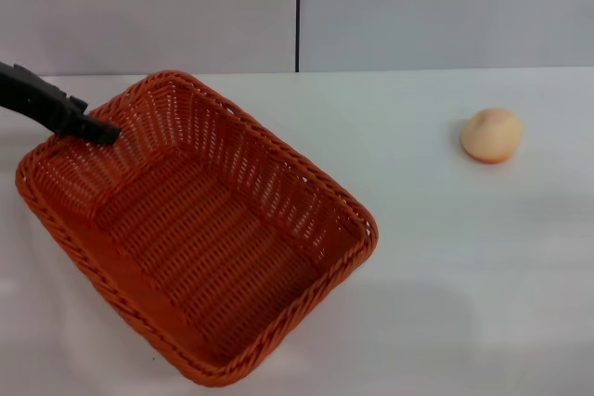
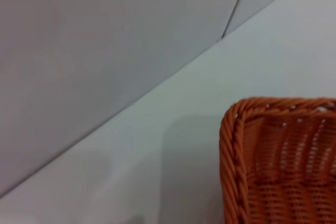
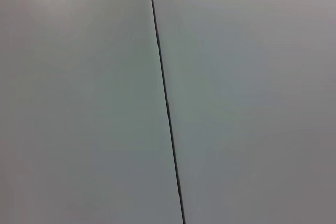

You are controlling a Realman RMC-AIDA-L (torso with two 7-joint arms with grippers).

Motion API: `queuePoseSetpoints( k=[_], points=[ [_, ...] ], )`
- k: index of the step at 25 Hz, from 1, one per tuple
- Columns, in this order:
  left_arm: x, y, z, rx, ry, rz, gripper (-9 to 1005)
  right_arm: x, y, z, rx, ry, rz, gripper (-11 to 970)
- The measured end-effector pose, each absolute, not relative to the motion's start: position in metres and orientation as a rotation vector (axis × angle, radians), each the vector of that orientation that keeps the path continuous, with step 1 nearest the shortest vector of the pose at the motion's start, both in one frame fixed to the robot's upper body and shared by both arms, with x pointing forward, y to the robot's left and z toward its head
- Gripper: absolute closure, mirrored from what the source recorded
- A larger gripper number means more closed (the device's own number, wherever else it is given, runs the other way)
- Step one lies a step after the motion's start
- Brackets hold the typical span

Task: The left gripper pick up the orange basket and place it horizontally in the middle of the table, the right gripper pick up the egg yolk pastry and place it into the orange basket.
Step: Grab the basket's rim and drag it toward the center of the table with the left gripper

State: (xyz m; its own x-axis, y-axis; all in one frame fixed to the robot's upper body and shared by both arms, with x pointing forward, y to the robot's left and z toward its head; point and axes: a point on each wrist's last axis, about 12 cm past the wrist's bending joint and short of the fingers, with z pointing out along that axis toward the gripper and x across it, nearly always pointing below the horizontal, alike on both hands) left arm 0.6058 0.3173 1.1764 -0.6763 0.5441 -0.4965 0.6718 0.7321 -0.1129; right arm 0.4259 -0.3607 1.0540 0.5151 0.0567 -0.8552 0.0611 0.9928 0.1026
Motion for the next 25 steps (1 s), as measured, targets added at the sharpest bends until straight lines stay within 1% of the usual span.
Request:
queuePoseSetpoints(
  k=[10,15,25],
  points=[
    [0.604,0.317,1.163,0.909,2.55,-0.4,462,0.426,-0.361,1.054,0.127,1.029,-0.003,291],
    [0.605,0.319,1.162,0.882,2.546,-0.397,703,0.426,-0.361,1.054,0.128,1.028,-0.004,291],
    [0.605,0.322,1.162,0.817,2.581,-0.392,794,0.427,-0.361,1.055,0.129,1.027,-0.004,291]
  ],
)
